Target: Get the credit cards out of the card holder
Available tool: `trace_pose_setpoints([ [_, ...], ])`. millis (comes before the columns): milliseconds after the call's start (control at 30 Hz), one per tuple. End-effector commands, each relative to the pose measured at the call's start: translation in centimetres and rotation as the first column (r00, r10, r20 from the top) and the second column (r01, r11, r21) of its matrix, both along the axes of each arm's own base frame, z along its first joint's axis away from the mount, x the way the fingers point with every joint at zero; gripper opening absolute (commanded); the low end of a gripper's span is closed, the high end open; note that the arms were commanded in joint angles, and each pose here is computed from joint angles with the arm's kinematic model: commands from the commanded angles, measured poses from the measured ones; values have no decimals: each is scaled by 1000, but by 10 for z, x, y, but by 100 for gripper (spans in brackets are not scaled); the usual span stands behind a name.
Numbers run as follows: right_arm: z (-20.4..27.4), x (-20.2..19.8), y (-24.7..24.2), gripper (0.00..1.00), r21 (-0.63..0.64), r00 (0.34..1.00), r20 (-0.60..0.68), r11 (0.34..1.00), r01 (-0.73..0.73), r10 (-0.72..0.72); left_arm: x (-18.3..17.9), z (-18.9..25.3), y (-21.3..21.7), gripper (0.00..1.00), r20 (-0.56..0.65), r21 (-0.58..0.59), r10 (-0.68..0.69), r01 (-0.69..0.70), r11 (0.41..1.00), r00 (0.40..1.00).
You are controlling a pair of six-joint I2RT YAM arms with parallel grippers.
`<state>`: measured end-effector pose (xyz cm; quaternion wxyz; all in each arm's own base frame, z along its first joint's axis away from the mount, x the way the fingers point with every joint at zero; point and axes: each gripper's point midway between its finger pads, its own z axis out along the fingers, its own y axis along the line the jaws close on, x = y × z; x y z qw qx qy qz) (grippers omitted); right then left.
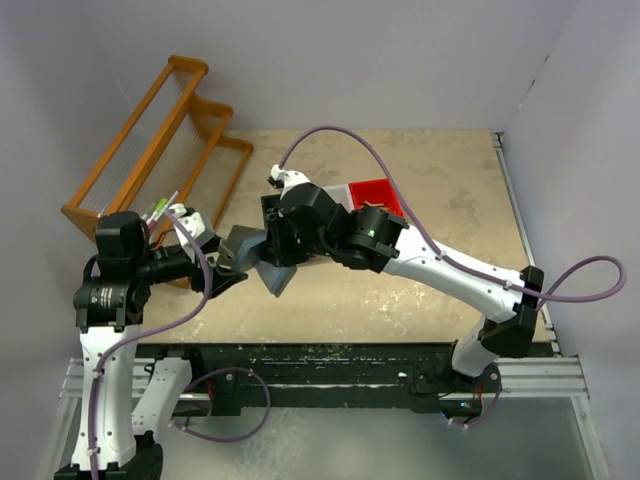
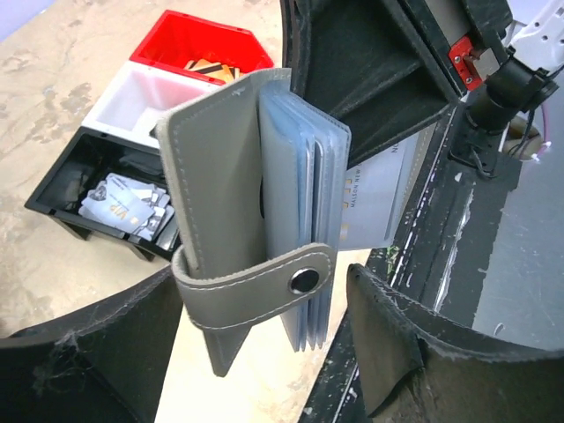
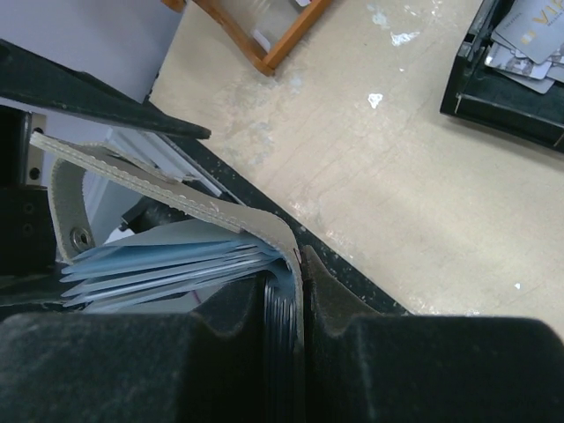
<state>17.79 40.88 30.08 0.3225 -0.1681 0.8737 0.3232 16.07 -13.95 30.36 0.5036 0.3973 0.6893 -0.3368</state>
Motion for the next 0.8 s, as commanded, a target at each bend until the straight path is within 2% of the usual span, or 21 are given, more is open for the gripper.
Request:
trace_pose_setpoints([
  [0,41,-1,10,0,94,999,47,995,-29,25,14,10,2,72,79,1,30,-30,1000,996],
  [133,40,-10,17,0,99,995,37,990,-96,93,16,13,-1,58,33,-20,8,-7,1000,999],
  [267,45,-36,19,0,168,967,55,952,-255,249,4,24,-9,47,-9,-67,-73,72,995,997],
  [400,68,-62,19,5,280,903,146,859,-430,404,-15,46,-22,31,-73,-182,-200,184,966,977],
  [500,83,-76,17,6,320,856,216,795,-516,469,-29,63,-29,24,-142,-287,-306,257,923,941],
  [600,95,-85,9,6,354,816,272,736,-578,510,-50,80,-32,25,-198,-398,-419,318,860,886],
  [700,101,-90,1,6,366,786,304,696,-617,537,-58,91,-33,31,-233,-455,-465,326,829,854],
  [733,104,-88,-1,6,371,787,313,694,-617,532,-59,93,-33,38,-243,-462,-469,323,826,849],
  [767,105,-86,-2,6,374,788,312,693,-616,531,-60,94,-33,52,-249,-461,-465,318,829,850],
])
